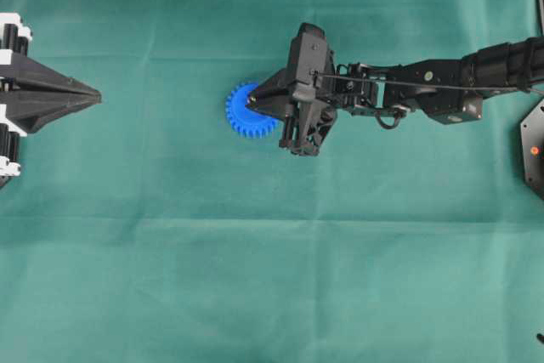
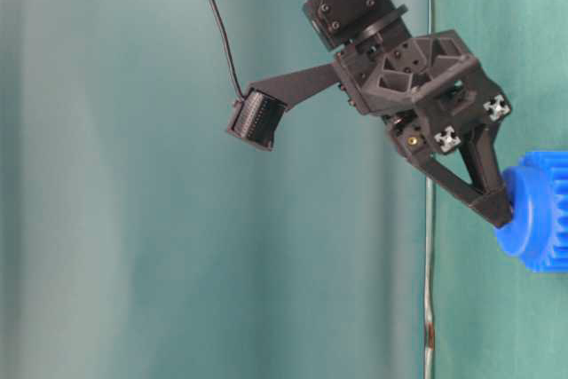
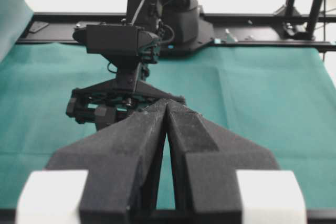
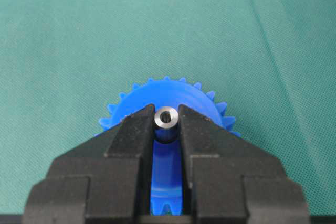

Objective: Insert the shaft placed at a random location into the center hole of the medium gear at another random location.
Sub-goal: 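Lower the shaft with the right gripper into the center hole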

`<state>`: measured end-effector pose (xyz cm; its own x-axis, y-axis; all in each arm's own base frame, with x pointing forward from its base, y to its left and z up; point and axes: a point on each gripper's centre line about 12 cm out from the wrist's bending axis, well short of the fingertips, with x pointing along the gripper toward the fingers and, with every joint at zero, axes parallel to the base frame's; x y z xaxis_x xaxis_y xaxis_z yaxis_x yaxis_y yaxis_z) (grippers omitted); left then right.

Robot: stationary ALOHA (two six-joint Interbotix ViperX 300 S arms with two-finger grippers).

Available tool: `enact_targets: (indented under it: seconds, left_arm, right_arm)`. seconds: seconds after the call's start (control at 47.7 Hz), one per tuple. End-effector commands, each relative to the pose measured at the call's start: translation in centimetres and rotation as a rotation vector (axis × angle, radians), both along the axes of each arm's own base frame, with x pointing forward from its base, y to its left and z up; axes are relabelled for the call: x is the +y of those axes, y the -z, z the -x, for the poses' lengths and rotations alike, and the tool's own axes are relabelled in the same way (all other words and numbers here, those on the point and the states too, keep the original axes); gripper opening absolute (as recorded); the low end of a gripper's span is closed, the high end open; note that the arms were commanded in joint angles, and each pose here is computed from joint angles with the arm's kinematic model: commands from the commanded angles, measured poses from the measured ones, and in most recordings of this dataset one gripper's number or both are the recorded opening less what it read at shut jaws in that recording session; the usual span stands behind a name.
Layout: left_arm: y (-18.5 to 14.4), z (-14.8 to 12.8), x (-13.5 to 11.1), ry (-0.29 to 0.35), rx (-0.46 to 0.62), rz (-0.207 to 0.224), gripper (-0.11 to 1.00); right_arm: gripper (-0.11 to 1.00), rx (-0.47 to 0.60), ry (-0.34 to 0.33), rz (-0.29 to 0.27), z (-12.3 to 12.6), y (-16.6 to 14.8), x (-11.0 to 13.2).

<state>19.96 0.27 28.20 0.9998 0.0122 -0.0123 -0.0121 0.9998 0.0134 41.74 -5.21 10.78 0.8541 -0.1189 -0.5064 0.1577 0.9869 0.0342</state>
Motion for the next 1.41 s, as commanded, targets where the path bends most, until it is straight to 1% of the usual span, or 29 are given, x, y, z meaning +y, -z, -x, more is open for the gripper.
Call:
enact_targets:
  seconds: [0.0,0.231,0.524,0.608,0.629,0.671,0.818,0.86,0.881,0.923,1.07,1.384]
  left_arm:
    - [-0.8,-0.3,0.0,-0.001,-0.02,-0.003,0.02]
    - [-0.8,-0.3,0.0,-0.001,-0.02,-0.003,0.02]
    - [-0.8,-0.3,0.0,-0.001,-0.018,-0.002,0.02]
    - [-0.8,-0.3,0.0,-0.001,-0.018,-0.003,0.02]
    - [-0.8,-0.3,0.0,-0.001,-0.018,-0.003,0.02]
    - [-0.8,-0.3,0.1,-0.003,-0.018,-0.002,0.02]
    - [-0.7,-0.3,0.0,-0.001,-0.015,-0.002,0.02]
    - [-0.7,-0.3,0.0,-0.001,-0.015,-0.002,0.02]
    - [-0.8,-0.2,0.0,-0.001,-0.017,-0.002,0.02]
    - [-0.7,-0.3,0.0,-0.001,-0.014,-0.002,0.02]
    - [-0.7,-0.3,0.0,-0.001,-0.014,-0.002,0.02]
    - [-0.7,-0.3,0.0,-0.001,-0.015,-0.002,0.02]
  right_arm:
    - [0.14,-0.032,0.002,0.004,-0.6,-1.3,-0.2]
    - [0.14,-0.005,0.003,0.0,-0.5,-1.0,-0.2]
    - [0.14,-0.005,0.002,-0.001,-0.5,-1.1,-0.1]
    - [0.16,-0.003,0.004,-0.002,-0.5,-1.0,-0.2]
    - [0.18,-0.005,0.004,-0.001,-0.5,-1.1,-0.2]
    - [0.26,-0.005,0.004,-0.001,-0.5,-1.1,-0.2]
    - [0.67,-0.017,0.002,0.0,-0.3,-1.7,-0.1]
    - [0.76,-0.026,0.004,0.001,-0.3,-2.1,-0.2]
    - [0.78,-0.029,0.001,0.003,-0.3,-2.2,-0.1]
    - [0.78,-0.035,0.003,0.004,-0.2,-2.6,-0.1]
    - [0.72,-0.067,-0.001,0.011,0.4,-4.1,0.0]
    - [0.72,-0.126,-0.001,0.02,2.4,-7.0,0.2]
